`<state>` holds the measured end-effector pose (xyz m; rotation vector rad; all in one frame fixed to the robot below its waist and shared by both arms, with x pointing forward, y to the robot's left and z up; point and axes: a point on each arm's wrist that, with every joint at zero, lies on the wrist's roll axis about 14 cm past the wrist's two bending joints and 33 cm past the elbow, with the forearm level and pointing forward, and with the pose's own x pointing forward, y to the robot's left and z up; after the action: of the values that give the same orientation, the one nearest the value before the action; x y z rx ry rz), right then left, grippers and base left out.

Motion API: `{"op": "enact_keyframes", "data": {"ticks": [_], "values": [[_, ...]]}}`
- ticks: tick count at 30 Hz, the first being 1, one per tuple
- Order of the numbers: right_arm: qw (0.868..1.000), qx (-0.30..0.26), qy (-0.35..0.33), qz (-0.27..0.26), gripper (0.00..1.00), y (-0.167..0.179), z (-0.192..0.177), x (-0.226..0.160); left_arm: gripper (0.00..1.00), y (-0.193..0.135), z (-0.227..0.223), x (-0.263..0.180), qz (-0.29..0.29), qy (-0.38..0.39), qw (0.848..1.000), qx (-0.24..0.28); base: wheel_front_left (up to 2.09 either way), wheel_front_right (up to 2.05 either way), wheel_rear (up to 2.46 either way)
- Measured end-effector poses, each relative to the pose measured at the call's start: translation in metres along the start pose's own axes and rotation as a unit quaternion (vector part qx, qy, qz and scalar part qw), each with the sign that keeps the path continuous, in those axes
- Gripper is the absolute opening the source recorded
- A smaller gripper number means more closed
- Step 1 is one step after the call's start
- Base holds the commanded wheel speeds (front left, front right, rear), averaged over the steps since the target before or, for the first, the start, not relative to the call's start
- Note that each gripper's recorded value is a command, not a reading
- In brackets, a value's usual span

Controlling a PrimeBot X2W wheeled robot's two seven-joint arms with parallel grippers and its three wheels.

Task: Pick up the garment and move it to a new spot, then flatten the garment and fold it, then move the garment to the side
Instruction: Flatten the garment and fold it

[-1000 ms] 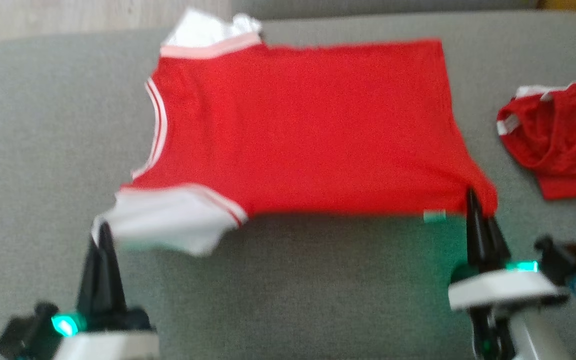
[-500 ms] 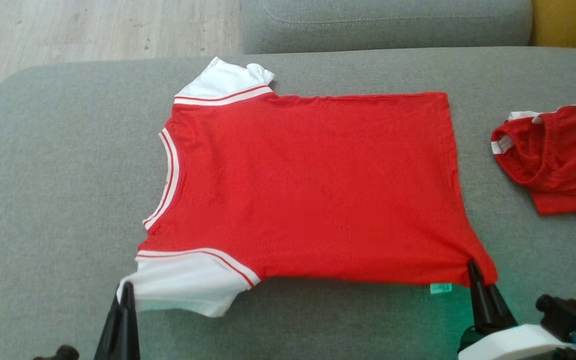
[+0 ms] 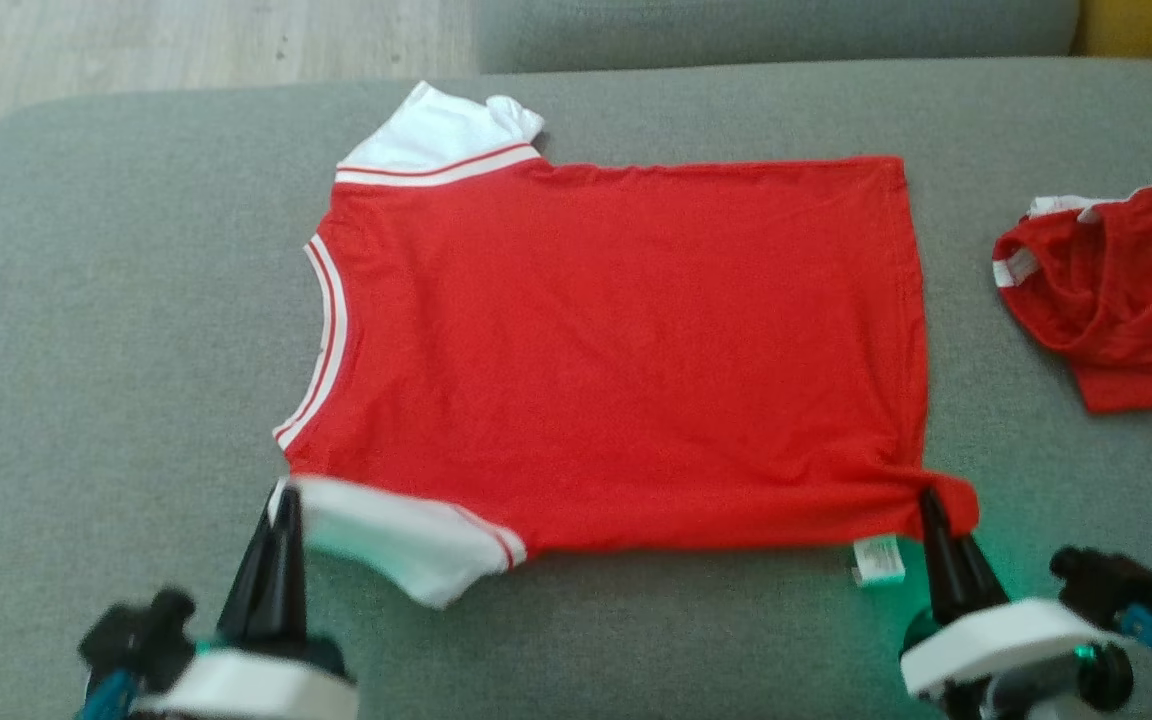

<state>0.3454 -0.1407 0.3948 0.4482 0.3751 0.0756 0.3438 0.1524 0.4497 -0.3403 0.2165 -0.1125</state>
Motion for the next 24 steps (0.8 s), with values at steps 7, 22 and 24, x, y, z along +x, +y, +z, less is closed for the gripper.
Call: {"op": "enact_keyframes", "data": {"ticks": [7,22,24], "values": [[1.0,0.002,-0.018,-0.002,0.0,-0.002,0.014,0.026,0.0,-0.017,0.03,0.052,-0.038,-0.036,0.998,0.027,0.0,0.0,0.0],[0.999,0.004,-0.035,-0.003,0.98,-0.003,0.027,0.064,0.0,-0.008,0.012,0.105,-0.037,-0.012,0.998,0.041,0.0,0.0,0.0],[0.999,0.004,-0.041,0.004,1.0,0.002,0.029,0.066,0.0,-0.008,0.012,0.107,-0.034,-0.016,0.999,0.038,0.0,0.0,0.0]]}}
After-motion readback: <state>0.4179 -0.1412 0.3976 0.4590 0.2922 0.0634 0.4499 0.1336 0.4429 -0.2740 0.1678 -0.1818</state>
